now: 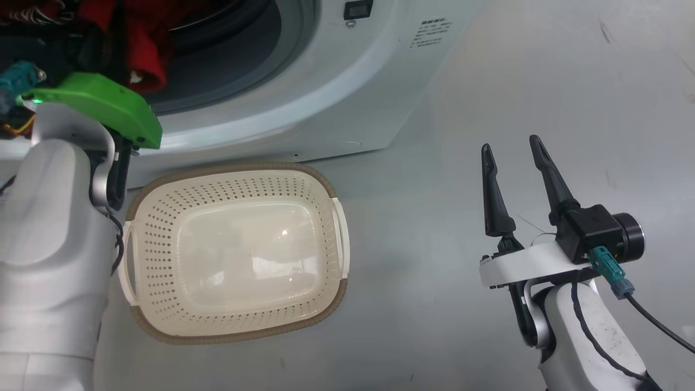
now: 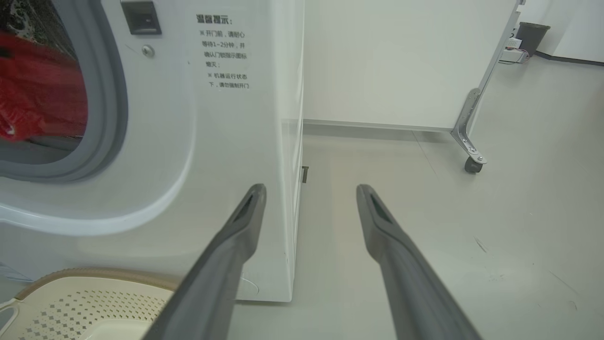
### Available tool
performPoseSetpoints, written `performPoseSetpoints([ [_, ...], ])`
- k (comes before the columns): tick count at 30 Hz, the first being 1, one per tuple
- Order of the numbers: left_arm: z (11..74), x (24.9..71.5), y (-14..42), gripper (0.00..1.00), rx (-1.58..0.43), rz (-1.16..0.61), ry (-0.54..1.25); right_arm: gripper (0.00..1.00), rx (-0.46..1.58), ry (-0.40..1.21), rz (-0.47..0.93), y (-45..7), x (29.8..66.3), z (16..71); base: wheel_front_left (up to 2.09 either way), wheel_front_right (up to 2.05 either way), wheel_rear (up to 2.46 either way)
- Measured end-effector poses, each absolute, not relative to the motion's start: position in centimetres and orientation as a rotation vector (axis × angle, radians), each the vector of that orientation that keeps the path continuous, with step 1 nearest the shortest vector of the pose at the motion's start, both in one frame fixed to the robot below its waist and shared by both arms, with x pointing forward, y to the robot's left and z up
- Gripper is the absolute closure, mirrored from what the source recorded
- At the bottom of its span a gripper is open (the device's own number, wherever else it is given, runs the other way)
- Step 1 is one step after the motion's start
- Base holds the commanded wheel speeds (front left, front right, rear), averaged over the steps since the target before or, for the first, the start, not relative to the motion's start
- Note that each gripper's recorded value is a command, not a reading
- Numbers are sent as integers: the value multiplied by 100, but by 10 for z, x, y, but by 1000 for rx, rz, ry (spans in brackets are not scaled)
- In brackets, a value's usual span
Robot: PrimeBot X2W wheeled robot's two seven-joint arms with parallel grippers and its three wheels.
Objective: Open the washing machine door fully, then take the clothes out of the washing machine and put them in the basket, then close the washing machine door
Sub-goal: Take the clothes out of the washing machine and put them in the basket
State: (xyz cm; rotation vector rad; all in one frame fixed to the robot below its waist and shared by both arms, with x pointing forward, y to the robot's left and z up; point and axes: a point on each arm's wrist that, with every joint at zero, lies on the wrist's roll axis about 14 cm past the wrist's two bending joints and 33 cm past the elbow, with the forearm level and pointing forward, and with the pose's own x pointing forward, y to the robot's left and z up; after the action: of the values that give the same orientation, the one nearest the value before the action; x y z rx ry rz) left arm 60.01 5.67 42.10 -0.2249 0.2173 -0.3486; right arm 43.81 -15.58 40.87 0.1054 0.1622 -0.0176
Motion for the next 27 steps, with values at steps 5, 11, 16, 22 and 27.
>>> performPoseSetpoints([
  [5,428,577,66,100,-236,-329,160,0,112,156,-1,-149,436,412,0,0,0],
  [11,455,557,72,100,-259,-317,53,0,111,148,19,-144,433,417,0,0,0],
  [16,482,544,75,100,-263,-313,-13,0,114,131,37,-138,431,424,0,0,0],
  [22,511,527,82,100,-256,-304,-95,0,117,115,63,-130,431,431,0,0,0],
  [27,538,513,88,100,-238,-295,-172,0,117,111,87,-122,427,434,0,0,0],
])
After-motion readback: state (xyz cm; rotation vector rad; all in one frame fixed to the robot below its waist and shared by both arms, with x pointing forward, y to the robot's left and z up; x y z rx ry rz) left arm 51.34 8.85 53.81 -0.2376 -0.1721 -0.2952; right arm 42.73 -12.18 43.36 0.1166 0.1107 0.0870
